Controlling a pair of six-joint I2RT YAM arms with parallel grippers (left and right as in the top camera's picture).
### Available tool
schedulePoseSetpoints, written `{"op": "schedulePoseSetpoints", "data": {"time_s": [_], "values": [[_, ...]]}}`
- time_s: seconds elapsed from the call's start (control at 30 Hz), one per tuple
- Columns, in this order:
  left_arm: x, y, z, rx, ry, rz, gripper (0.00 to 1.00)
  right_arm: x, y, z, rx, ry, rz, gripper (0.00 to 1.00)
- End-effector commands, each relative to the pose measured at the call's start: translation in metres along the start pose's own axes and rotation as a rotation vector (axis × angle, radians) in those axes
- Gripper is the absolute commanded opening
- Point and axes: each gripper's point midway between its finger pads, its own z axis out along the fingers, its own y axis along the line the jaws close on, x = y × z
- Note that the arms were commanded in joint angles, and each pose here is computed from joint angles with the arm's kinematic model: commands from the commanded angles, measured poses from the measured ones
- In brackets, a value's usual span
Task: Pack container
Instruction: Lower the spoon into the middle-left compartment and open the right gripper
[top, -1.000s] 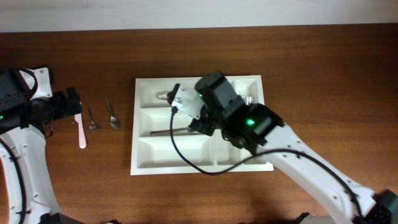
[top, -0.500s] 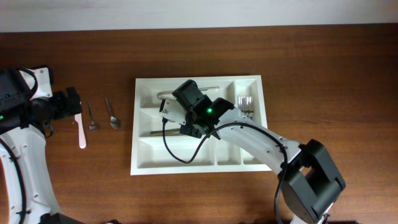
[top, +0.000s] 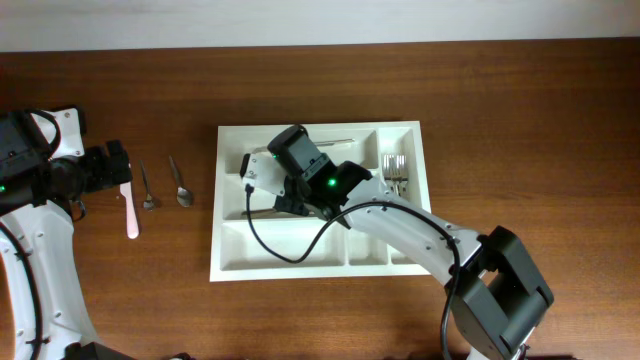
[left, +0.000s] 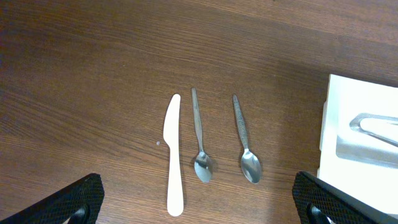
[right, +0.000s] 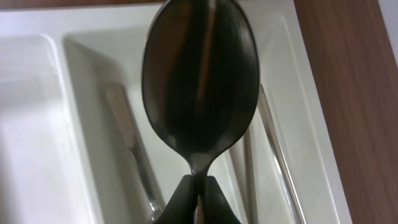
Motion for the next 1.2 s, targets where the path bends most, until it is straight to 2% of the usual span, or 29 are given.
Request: {"op": "schedulePoseSetpoints", "data": {"time_s": [0.0, 0.67, 0.83, 1.07, 1.17], "values": [[-0.007, 0.001, -0.007, -0.006, -0.024, 0.015, 0.99, -0.018, 0.004, -0.002, -0.005, -0.05, -0.016, 0.04], [-0.007, 0.001, -0.007, -0.006, -0.024, 0.015, 0.99, 0.004, 0.029, 0.037, -0.113, -0.002, 0.052, 0.04], [-0.007, 0.001, -0.007, -0.006, -0.024, 0.015, 0.99, 0.002, 0.041, 0.036, -0.174, -0.018, 0.057, 0.13], [-0.007, 0.001, -0.007, -0.006, -0.024, 0.015, 0.99, 0.004, 0.041, 0.034, -0.178, -0.001, 0.084, 0.15], [-0.007, 0.001, -0.007, -0.006, -0.024, 0.015, 0.99, -0.004, 0.022, 0.024, -0.111, 0.002, 0.19, 0.25]]}}
